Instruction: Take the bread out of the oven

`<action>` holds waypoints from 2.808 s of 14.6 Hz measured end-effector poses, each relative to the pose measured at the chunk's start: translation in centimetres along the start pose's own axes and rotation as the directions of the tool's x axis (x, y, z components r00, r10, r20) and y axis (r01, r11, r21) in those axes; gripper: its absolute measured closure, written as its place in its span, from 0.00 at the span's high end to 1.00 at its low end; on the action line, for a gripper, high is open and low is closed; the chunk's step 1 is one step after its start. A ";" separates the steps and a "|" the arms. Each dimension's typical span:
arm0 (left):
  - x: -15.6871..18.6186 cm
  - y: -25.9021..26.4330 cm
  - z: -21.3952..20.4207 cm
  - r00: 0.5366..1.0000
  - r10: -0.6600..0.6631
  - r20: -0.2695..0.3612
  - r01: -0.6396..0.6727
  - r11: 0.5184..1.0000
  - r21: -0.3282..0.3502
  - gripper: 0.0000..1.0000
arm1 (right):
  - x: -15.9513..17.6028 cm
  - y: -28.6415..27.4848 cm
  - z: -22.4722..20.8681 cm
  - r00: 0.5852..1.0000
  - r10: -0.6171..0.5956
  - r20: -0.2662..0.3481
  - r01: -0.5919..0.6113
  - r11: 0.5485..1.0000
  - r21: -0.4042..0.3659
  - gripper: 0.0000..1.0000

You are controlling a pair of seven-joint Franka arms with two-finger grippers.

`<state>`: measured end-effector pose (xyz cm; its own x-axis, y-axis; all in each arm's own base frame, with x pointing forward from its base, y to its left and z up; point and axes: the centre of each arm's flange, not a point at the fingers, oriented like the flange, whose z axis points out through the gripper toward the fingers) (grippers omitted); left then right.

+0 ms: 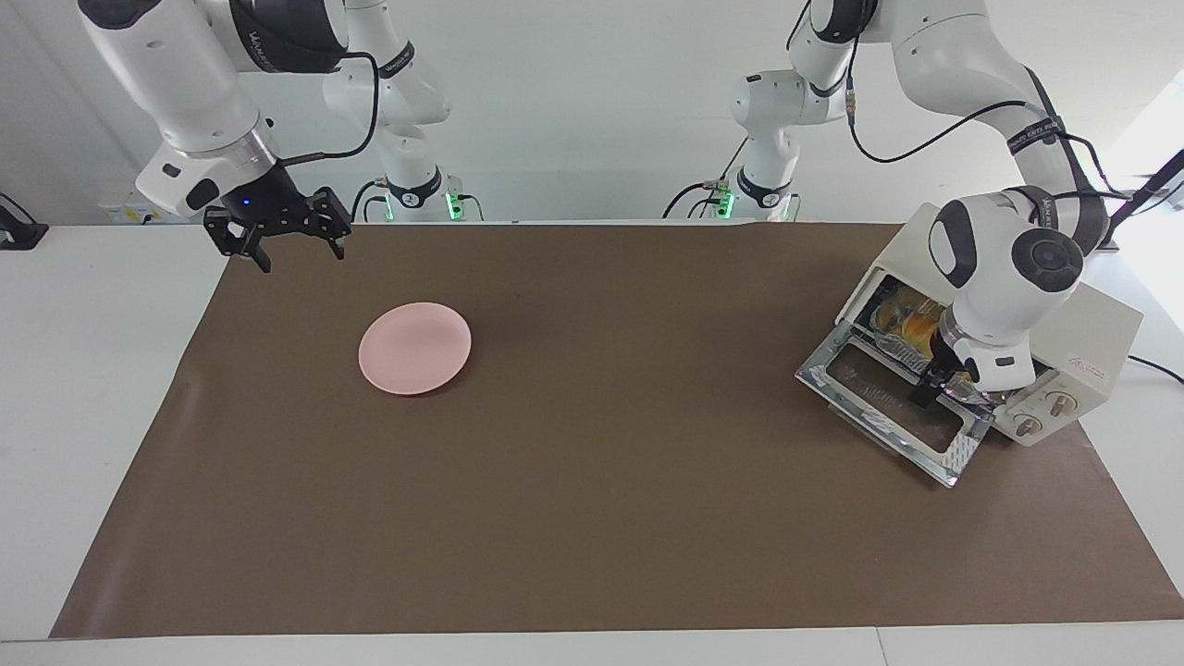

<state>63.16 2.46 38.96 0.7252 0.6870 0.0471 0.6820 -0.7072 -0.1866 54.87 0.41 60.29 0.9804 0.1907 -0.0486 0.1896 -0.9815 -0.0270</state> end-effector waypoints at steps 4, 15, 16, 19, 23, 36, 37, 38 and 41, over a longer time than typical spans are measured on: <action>-0.6 0.0 1.7 1.000 -0.018 -0.001 0.018 1.000 -0.004 0.70 | 0.0 0.0 0.0 1.000 0.000 0.000 0.000 1.000 0.000 1.00; -4.3 4.6 -2.1 0.996 0.073 -0.059 -0.078 0.993 -0.083 0.02 | 0.0 0.0 0.0 1.000 0.000 0.000 0.000 1.000 0.000 1.00; -6.0 7.0 -3.8 0.992 0.102 -0.071 -0.110 0.987 -0.121 0.02 | 0.0 0.0 0.0 1.000 0.000 0.000 0.000 1.000 0.000 1.00; -11.6 13.6 -7.9 0.982 0.178 -0.066 -0.189 0.953 -0.237 0.02 | 0.0 0.0 0.0 1.000 0.000 0.000 0.000 1.000 0.000 1.00; -22.2 19.7 -8.7 0.902 0.420 -0.098 -0.431 0.870 -0.238 0.02 | 0.0 0.0 0.0 1.000 0.000 0.000 0.000 1.000 0.000 1.00; -40.8 27.3 -1.8 0.721 0.688 -0.086 -0.687 0.693 -0.218 0.08 | 0.0 0.0 0.0 1.000 0.000 0.000 0.000 1.000 0.000 1.00; -40.7 27.3 -1.9 0.728 0.681 -0.075 -0.678 0.698 -0.231 0.17 | 0.0 0.0 0.0 1.000 0.000 0.000 0.000 1.000 0.000 1.00; -40.5 27.3 -2.0 0.735 0.675 -0.066 -0.668 0.704 -0.241 0.30 | 0.0 0.0 0.0 1.000 0.000 0.003 0.000 1.000 0.001 1.00; -38.9 27.2 -2.8 0.754 0.653 -0.068 -0.647 0.721 -0.249 0.61 | -0.3 0.0 0.2 1.000 0.001 0.024 -0.002 1.000 0.005 1.00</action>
<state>53.84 -43.96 34.80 0.9988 0.0446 -0.0199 0.0460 -0.9958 0.0794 54.58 0.33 60.10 0.9791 0.1897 -0.0729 0.1878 -0.9817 -0.0316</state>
